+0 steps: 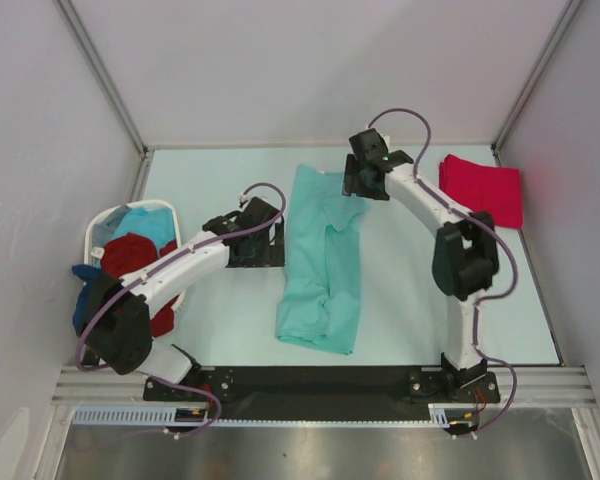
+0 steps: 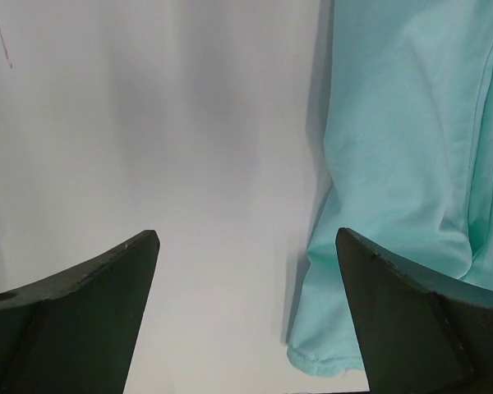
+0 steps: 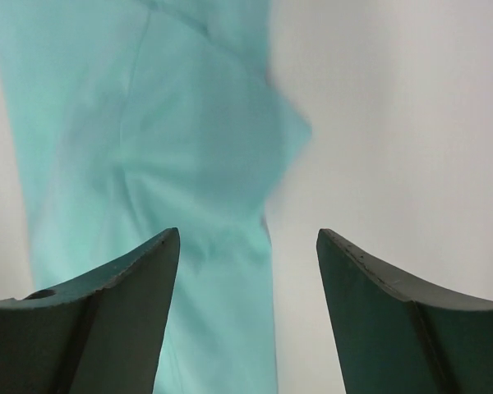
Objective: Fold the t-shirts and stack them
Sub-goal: Rotate the tshirt 90 degrees
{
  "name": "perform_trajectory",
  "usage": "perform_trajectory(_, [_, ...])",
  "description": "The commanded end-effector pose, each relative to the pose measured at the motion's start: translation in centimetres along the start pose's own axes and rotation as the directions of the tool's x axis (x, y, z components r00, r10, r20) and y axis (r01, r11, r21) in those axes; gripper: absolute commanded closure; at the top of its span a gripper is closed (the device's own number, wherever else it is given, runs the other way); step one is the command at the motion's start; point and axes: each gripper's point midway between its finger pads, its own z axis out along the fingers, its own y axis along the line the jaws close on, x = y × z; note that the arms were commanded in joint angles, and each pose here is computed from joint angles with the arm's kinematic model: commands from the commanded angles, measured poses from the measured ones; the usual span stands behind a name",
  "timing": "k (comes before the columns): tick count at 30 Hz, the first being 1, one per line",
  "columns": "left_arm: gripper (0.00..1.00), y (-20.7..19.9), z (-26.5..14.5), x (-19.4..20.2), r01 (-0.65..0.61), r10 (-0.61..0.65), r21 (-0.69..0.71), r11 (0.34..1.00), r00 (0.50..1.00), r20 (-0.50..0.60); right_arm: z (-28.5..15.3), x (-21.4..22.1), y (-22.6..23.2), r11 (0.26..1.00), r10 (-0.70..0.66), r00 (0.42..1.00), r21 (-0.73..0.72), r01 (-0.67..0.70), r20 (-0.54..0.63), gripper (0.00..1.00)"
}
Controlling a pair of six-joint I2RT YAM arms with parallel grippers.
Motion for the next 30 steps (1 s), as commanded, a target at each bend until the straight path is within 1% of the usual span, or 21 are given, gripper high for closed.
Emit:
perform_trajectory(1, [0.05, 0.3, -0.9, 0.2, 0.033, -0.035, 0.040, 0.999, 0.999, 0.036, -7.1, 3.1, -1.8, 1.000, 0.003, 0.999, 0.029, -0.004, 0.033, 0.27])
perform_trajectory(2, [0.05, 0.6, -0.7, 0.8, 0.034, -0.035, 0.037, 0.999, 0.999, 0.024, -9.4, 3.4, -2.3, 1.000, 0.022, 0.999, 0.019, -0.023, 0.047, 0.27])
perform_trajectory(3, [0.05, 0.6, -0.8, 1.2, 0.033, -0.034, 0.042, 0.999, 0.999, 0.017, -10.3, 4.9, -2.3, 1.000, 0.019, 0.999, 0.023, -0.019, 0.035, 0.27])
perform_trajectory(4, [0.05, 0.6, -1.0, 1.3, 0.039, -0.040, 0.051, 0.998, 0.999, 0.020, -9.9, 8.6, -3.5, 0.998, 0.024, 0.999, 0.053, -0.022, -0.032, 0.27])
perform_trajectory(5, [0.05, 0.7, -1.0, 1.6, 0.042, -0.043, 0.053, 0.998, 0.999, 0.017, -10.7, 9.8, -3.5, 0.999, 0.027, 0.999, 0.036, -0.026, -0.039, 0.28])
perform_trajectory(6, [0.05, 0.9, -1.0, 2.2, 0.042, -0.043, 0.051, 0.998, 0.999, 0.010, -12.9, 10.7, -2.6, 1.000, 0.009, 1.000, 0.001, -0.009, -0.010, 0.28])
perform_trajectory(7, [0.05, 1.0, -1.2, 2.3, 0.049, -0.050, 0.057, 0.997, 0.999, 0.016, -13.0, 13.3, -3.5, 1.000, 0.004, 0.999, 0.026, -0.003, -0.043, 0.28])
perform_trajectory(8, [0.05, 1.3, -1.0, 3.0, 0.047, -0.048, 0.054, 0.997, 0.999, 0.008, -14.3, 13.8, -3.6, 1.000, 0.018, 1.000, 0.022, -0.017, -0.025, 0.28])
perform_trajectory(9, [0.05, 1.3, -1.0, 3.1, 0.045, -0.046, 0.056, 0.997, 0.999, 0.011, -14.9, 15.3, -3.6, 1.000, 0.003, 0.999, 0.022, -0.002, -0.043, 0.29])
perform_trajectory(13, [0.06, 1.5, -0.5, 4.1, 0.038, -0.037, 0.049, 0.998, 0.999, -0.003, -15.2, 19.7, -4.3, 1.000, 0.010, 0.995, 0.026, -0.008, -0.095, 0.30])
perform_trajectory(14, [0.06, 1.3, -0.4, 4.6, 0.028, -0.027, 0.049, 0.998, 1.000, -0.014, -14.9, 21.4, -4.7, 0.999, 0.019, 0.991, 0.036, -0.014, -0.132, 0.31])
perform_trajectory(15, [0.06, 1.1, -0.3, 4.9, 0.021, -0.020, 0.050, 0.999, 1.000, -0.022, -14.9, 22.2, -4.5, 0.999, 0.019, 0.989, 0.032, -0.015, -0.144, 0.32])
perform_trajectory(16, [0.07, 0.9, -0.3, 5.2, 0.017, -0.016, 0.052, 0.999, 1.000, -0.023, -15.2, 23.4, -4.0, 1.000, -0.010, 0.988, 0.018, 0.013, -0.156, 0.32])
perform_trajectory(18, [0.07, -0.1, -0.7, 5.9, -0.014, 0.015, 0.066, 0.998, 1.000, -0.023, -15.5, 24.6, -3.9, 0.999, -0.019, 0.987, 0.034, 0.025, -0.158, 0.32])
perform_trajectory(19, [0.07, -0.4, -0.8, 6.2, -0.011, 0.013, 0.069, 0.998, 1.000, -0.025, -15.8, 25.4, -3.5, 0.999, -0.040, 0.986, 0.022, 0.045, -0.161, 0.32])
perform_trajectory(21, [0.07, -1.4, -0.9, 7.2, -0.025, 0.028, 0.084, 0.996, 0.999, -0.038, -16.0, 26.5, -3.0, 0.999, -0.030, 0.984, 0.008, 0.032, -0.174, 0.32])
perform_trajectory(23, [0.07, -2.2, -1.0, 8.3, -0.050, 0.055, 0.090, 0.995, 0.997, -0.054, -16.4, 27.8, -2.2, 0.999, -0.054, 0.981, -0.011, 0.053, -0.188, 0.32])
perform_trajectory(30, [0.07, -3.2, -1.3, 11.3, -0.058, 0.068, 0.104, 0.993, 0.994, -0.091, -17.9, 30.6, -1.0, 0.997, -0.074, 0.975, -0.034, 0.069, -0.209, 0.32])
